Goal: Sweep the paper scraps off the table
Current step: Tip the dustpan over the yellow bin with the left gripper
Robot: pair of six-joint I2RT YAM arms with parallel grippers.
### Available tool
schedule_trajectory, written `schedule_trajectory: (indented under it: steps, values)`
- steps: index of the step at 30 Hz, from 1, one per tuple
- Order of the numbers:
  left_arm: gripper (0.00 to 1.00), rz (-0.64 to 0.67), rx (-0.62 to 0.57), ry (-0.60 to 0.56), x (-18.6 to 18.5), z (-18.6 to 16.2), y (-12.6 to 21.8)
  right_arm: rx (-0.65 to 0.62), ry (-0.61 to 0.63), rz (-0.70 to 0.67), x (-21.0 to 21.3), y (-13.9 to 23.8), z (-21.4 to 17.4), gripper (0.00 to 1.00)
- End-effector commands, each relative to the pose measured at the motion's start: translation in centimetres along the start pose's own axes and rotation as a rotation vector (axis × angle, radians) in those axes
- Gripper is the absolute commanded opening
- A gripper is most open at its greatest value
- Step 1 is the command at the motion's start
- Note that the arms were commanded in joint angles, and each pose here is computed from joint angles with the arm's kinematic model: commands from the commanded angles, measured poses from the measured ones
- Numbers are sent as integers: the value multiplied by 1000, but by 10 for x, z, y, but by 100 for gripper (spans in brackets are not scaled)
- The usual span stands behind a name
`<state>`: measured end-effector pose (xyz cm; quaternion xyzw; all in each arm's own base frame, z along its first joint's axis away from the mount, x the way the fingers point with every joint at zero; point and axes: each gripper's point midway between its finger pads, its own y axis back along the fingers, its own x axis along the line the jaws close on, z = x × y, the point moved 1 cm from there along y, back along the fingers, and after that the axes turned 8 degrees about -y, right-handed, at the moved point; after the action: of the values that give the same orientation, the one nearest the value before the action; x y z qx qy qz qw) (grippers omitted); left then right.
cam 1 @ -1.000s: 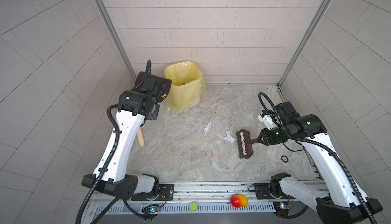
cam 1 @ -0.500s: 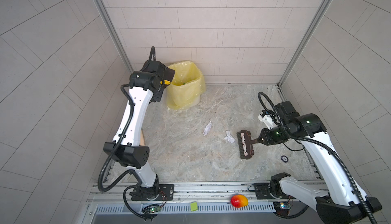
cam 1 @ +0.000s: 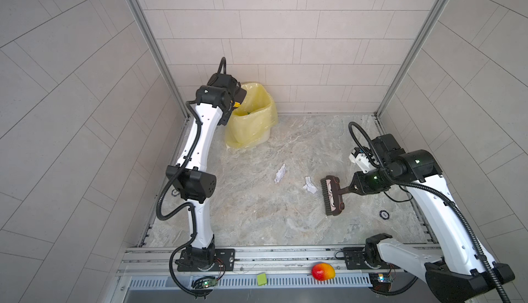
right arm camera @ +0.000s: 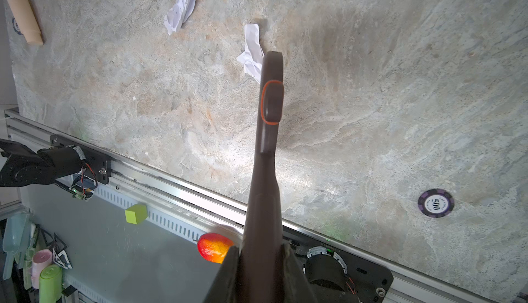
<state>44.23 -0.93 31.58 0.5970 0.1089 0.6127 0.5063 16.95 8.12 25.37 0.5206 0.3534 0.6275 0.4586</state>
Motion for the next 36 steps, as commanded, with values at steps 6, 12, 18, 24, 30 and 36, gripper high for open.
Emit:
schedule_trajectory:
  steps: [6, 12, 18, 24, 30, 36]
  values:
    - [0, 385, 7, -307, 13, 37, 16, 0, 6, 0, 3, 10, 0, 0]
    - [0, 577, 35, -453, 22, 55, 27, 1, 7, 6, 3, 10, -2, 0]
    - [0, 737, 43, -513, 33, 67, 41, 0, 10, 11, 4, 8, -2, 0]
    - [0, 797, 17, -504, 38, 66, 52, 1, 11, 20, 5, 7, -1, 0]
    - [0, 790, 8, -471, 41, 57, 57, 0, 14, 28, 6, 7, 0, 0]
    - [0, 740, -35, -343, 50, 42, 74, -11, 27, 16, 5, 8, 4, 0]
